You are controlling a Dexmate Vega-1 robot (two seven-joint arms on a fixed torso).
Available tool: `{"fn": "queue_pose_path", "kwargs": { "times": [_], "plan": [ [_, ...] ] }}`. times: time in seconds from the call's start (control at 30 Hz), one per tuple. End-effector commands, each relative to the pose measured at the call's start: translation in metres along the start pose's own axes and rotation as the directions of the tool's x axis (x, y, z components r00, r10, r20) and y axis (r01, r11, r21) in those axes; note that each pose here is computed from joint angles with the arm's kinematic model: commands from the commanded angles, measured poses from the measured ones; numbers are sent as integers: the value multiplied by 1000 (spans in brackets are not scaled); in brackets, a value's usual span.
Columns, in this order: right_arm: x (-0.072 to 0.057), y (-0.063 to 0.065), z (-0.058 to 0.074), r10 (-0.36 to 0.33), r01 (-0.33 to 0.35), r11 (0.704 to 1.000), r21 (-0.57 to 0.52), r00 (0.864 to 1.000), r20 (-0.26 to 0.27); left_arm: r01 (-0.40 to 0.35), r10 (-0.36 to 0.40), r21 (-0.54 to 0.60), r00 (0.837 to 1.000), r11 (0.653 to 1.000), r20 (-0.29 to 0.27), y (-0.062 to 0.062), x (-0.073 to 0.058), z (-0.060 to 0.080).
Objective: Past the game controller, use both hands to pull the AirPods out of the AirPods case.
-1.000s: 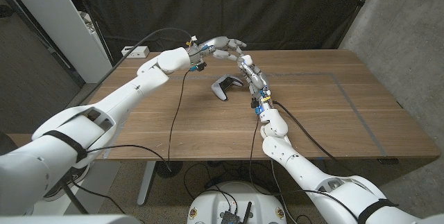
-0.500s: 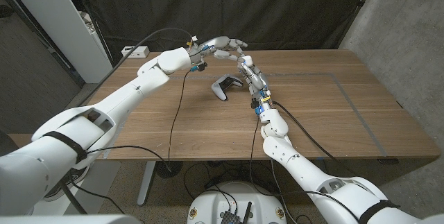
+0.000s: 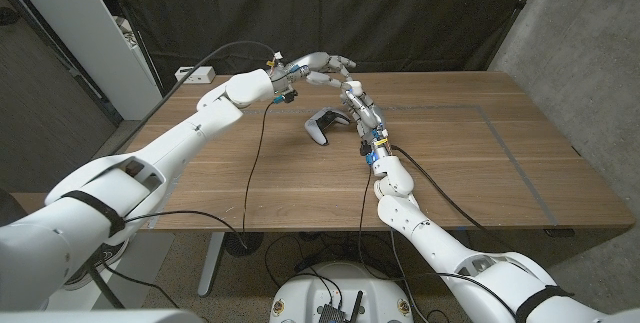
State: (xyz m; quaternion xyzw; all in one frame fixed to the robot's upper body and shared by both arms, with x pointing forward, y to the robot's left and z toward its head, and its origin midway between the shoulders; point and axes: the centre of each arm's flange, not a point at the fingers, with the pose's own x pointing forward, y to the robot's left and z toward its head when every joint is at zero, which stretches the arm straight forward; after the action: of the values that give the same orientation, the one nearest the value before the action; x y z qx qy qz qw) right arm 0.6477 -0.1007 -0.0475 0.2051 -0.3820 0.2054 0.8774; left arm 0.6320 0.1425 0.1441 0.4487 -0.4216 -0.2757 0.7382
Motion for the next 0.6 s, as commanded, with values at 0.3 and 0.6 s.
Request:
{"fn": "queue_pose_path", "kwargs": {
  "times": [0.3, 0.6],
  "plan": [
    [-1, 2, -3, -6, 6, 1000, 1, 1000, -20, -22, 22, -25, 1000, 999, 15, -1, -6, -1],
    [-3, 1, -3, -3, 3, 1000, 3, 1000, -24, -30, 31, -39, 999, 999, 18, -3, -6, 0]
  ]
}}
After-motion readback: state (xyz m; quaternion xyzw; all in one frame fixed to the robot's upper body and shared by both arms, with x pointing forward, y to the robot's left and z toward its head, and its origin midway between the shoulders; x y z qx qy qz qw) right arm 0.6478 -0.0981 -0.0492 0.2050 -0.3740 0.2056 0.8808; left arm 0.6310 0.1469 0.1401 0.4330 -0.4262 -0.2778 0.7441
